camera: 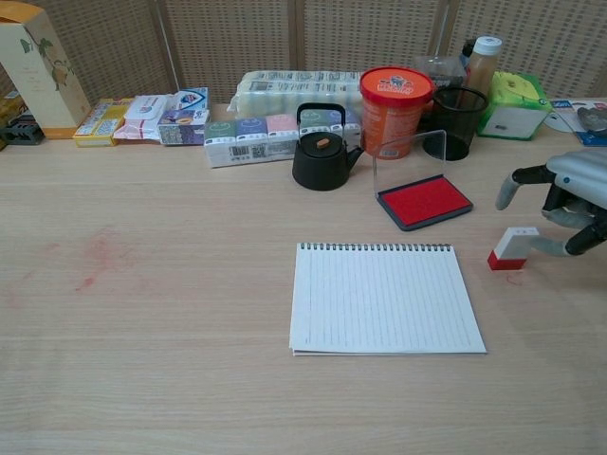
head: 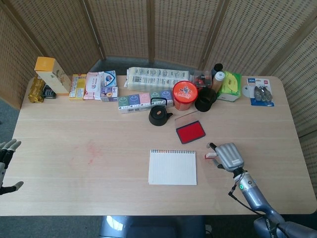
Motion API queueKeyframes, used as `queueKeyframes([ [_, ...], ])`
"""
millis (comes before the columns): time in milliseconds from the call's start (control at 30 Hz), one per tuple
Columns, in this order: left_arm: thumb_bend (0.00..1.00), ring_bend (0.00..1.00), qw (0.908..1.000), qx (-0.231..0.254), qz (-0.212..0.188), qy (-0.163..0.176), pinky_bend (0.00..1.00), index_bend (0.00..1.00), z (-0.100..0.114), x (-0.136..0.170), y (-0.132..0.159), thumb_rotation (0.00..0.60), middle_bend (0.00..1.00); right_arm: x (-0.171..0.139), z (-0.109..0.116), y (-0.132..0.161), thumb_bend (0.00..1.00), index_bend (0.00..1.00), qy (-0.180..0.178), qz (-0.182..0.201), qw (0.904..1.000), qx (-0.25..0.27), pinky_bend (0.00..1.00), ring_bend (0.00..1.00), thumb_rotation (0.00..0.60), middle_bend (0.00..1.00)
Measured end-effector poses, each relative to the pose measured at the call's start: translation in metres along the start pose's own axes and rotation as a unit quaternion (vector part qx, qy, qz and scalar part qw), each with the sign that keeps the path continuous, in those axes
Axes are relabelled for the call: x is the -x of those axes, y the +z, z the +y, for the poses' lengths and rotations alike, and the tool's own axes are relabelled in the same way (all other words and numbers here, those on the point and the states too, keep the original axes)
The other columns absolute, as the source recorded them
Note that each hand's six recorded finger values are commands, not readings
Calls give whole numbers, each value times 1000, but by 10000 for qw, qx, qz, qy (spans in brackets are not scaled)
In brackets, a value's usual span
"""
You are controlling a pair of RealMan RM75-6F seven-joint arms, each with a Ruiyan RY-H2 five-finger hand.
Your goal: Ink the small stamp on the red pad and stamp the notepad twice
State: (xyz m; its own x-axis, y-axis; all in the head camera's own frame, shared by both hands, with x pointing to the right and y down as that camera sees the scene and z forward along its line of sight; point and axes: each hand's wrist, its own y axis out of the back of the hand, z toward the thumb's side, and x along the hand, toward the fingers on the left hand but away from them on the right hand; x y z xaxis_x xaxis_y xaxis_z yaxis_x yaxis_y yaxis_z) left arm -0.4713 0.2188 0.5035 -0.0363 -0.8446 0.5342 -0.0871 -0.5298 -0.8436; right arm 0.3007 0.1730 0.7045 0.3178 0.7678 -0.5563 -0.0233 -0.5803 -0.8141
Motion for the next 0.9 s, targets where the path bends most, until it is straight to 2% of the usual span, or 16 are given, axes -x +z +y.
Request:
queueKeyframes([
  [433, 0, 0, 10000, 20, 10, -47, 3, 0, 0, -1, -1, 600, 0, 9, -10, -15, 358, 370, 484, -678, 9962, 264, 1000, 1000, 600, 926],
  [900, 0, 0, 10000, 30, 11, -40, 3, 0, 0, -1, -1, 600, 0, 12, -5, -4, 364, 384, 662, -815, 9938, 379, 1000, 1000, 600, 926],
])
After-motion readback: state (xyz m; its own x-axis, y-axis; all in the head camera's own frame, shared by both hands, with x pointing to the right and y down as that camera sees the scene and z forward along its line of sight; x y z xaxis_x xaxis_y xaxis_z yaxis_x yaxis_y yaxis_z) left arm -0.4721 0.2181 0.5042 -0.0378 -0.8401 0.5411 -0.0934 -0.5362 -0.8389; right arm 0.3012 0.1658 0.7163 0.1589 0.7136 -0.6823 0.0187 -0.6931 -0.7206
